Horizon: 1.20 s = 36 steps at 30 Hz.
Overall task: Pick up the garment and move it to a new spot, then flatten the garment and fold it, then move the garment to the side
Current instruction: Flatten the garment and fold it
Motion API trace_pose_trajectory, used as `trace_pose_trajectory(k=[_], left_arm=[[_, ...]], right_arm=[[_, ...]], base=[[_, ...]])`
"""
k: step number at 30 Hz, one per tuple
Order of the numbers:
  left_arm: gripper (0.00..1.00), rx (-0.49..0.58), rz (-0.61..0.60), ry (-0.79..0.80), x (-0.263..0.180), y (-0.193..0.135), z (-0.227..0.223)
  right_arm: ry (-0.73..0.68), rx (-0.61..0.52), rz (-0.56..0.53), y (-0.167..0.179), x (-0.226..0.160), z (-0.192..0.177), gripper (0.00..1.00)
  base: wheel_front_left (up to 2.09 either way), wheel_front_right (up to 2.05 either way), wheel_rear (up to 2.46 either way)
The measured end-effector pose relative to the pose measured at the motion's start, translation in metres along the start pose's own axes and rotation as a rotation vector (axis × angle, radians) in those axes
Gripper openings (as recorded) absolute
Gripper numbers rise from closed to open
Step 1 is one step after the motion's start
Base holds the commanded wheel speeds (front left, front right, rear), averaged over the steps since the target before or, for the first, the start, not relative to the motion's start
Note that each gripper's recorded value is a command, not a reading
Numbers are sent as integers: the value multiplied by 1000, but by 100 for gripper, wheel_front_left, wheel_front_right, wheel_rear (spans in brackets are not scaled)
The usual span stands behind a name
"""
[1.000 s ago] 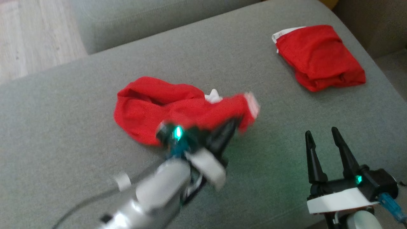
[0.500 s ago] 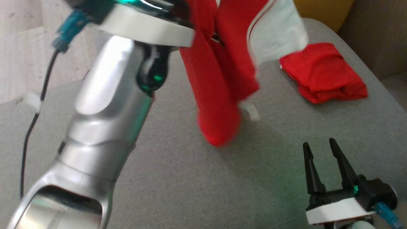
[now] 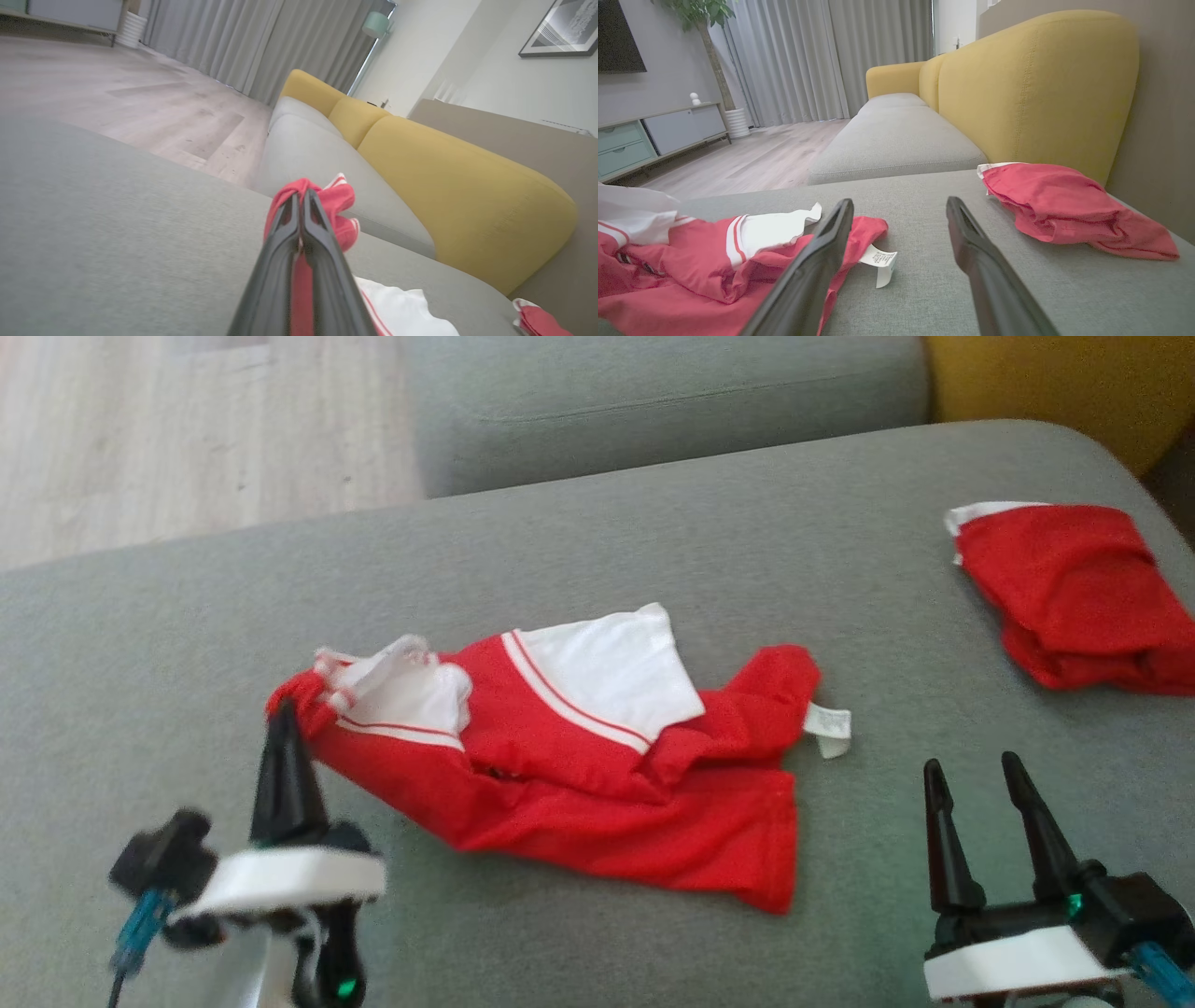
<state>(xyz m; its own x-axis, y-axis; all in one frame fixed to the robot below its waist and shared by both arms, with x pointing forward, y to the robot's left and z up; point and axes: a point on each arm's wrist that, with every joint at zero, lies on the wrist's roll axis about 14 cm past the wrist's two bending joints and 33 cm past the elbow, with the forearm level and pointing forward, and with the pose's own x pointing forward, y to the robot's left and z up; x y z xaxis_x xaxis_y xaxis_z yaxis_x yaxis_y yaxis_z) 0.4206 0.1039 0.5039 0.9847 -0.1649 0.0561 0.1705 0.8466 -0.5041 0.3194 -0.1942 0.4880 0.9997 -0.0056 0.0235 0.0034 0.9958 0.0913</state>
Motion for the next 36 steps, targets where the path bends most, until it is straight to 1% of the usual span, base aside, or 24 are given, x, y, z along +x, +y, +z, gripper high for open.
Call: trace_pose_trajectory(k=[3, 4, 6, 9, 10, 11, 12, 14, 18, 21, 24, 27, 31, 34, 36], left_arm=[[0, 17, 87, -18, -23, 30, 4], [0, -3, 138, -25, -38, 44, 5], [0, -28, 181, -17, -53, 53, 1], [0, -33, 219, 20, -72, 58, -12], [14, -32, 229, 32, -77, 59, -15], [80, -24, 235, 41, -80, 58, -18], [100, -5, 244, 41, -82, 59, -17], [100, 53, 249, 28, -80, 60, -11], [100, 220, 240, 6, -76, 60, 2], [100, 357, 201, -6, -70, 60, 14], [100, 442, 143, -7, -58, 62, 23], [100, 569, 40, 91, -38, 64, 23], [100, 667, -47, 212, -6, 66, 24], [100, 710, -80, 316, 12, 70, 15], [100, 730, -111, 404, 17, 72, 1]], right_arm=[[14, -2, 27, 7, 7, -4, 100], [25, -5, 40, 11, 10, -8, 100], [31, -4, 53, 14, 12, -10, 100], [35, -4, 63, 17, 14, -11, 100], [38, -4, 66, 18, 15, -12, 100], [41, -3, 68, 18, 15, -13, 100], [44, -3, 68, 19, 15, -14, 100], [46, -3, 69, 19, 15, -15, 100], [54, -1, 75, 21, 14, -17, 100], [62, 1, 82, 24, 14, -20, 100], [71, 3, 84, 25, 14, -22, 100], [82, 6, 99, 29, 16, -26, 100], [98, 4, 113, 33, 19, -31, 100], [100, 0, 117, 31, 25, -32, 100], [94, -9, 122, 30, 31, -30, 100]], base=[[0, 0, 0], [0, 0, 0], [0, 0, 0], [0, 0, 0], [0, 0, 0], [0, 0, 0], [0, 0, 0], [0, 0, 0], [0, 0, 0], [0, 0, 0], [0, 0, 0], [0, 0, 0], [0, 0, 0], [0, 0, 0], [0, 0, 0]])
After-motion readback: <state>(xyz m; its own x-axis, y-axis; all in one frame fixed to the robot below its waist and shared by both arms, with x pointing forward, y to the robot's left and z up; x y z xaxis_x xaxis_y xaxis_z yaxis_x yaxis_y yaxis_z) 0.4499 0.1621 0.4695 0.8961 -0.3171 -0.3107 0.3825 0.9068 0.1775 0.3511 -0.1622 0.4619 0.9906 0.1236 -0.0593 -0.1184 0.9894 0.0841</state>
